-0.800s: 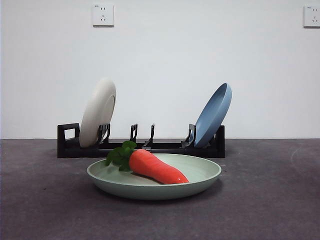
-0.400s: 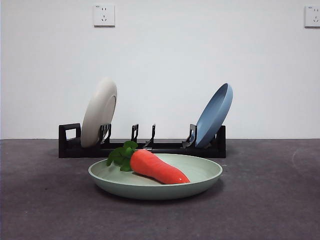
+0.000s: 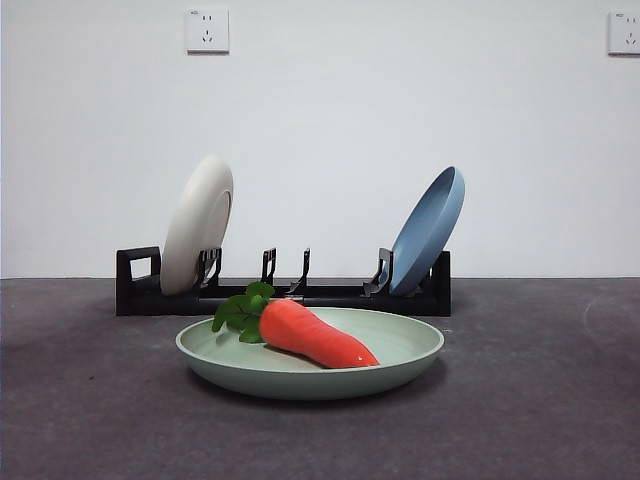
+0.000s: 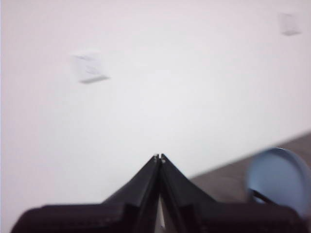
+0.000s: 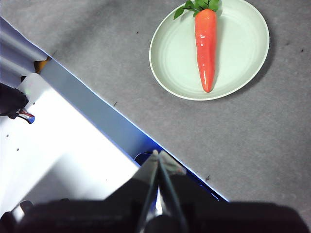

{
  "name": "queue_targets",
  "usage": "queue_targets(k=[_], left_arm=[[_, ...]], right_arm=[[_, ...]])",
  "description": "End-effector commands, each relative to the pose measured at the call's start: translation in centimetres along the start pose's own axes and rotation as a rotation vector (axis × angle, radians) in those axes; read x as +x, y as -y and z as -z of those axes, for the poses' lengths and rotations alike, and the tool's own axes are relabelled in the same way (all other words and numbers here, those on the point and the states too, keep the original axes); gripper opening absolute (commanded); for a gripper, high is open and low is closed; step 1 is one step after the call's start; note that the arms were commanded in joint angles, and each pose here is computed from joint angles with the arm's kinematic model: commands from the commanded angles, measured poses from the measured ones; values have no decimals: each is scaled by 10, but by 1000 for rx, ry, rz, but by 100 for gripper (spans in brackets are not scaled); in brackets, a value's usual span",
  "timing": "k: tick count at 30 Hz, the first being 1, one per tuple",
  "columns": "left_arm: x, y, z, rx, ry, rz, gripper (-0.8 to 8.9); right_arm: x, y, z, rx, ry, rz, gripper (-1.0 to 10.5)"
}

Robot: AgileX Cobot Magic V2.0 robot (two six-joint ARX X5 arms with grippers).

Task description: Take the green plate from the plate rack,put the plate on the table,take the carrot from the table,put the carrot in the plate

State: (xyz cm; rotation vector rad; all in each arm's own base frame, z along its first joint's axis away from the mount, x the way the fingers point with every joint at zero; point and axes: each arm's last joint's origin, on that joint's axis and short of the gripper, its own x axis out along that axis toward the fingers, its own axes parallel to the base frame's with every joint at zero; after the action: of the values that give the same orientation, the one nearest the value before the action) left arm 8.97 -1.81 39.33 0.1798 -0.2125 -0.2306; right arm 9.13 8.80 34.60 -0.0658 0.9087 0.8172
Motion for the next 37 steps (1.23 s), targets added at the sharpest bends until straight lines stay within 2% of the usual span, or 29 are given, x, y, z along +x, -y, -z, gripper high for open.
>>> queue_targets(k=[1, 5, 10, 19, 30, 37], left_arm=[[-8, 3, 38, 23, -1, -50, -3], [-20, 7, 86, 28, -50, -104, -3], [-32, 14, 145, -17, -131, -152, -3], [-41, 23, 214, -143, -241, -194, -3], [-45, 28, 241, -215, -384, -188, -3], [-45, 28, 241, -215, -385, -188, -3]], right_arm=[[1, 0, 0, 4, 3, -1, 1], [1, 0, 0, 4, 3, -1, 1], [1, 0, 0, 4, 3, -2, 1], [1, 0, 0, 4, 3, -1, 1], [1, 0, 0, 4, 3, -1, 1], [1, 0, 0, 4, 3, -1, 1]])
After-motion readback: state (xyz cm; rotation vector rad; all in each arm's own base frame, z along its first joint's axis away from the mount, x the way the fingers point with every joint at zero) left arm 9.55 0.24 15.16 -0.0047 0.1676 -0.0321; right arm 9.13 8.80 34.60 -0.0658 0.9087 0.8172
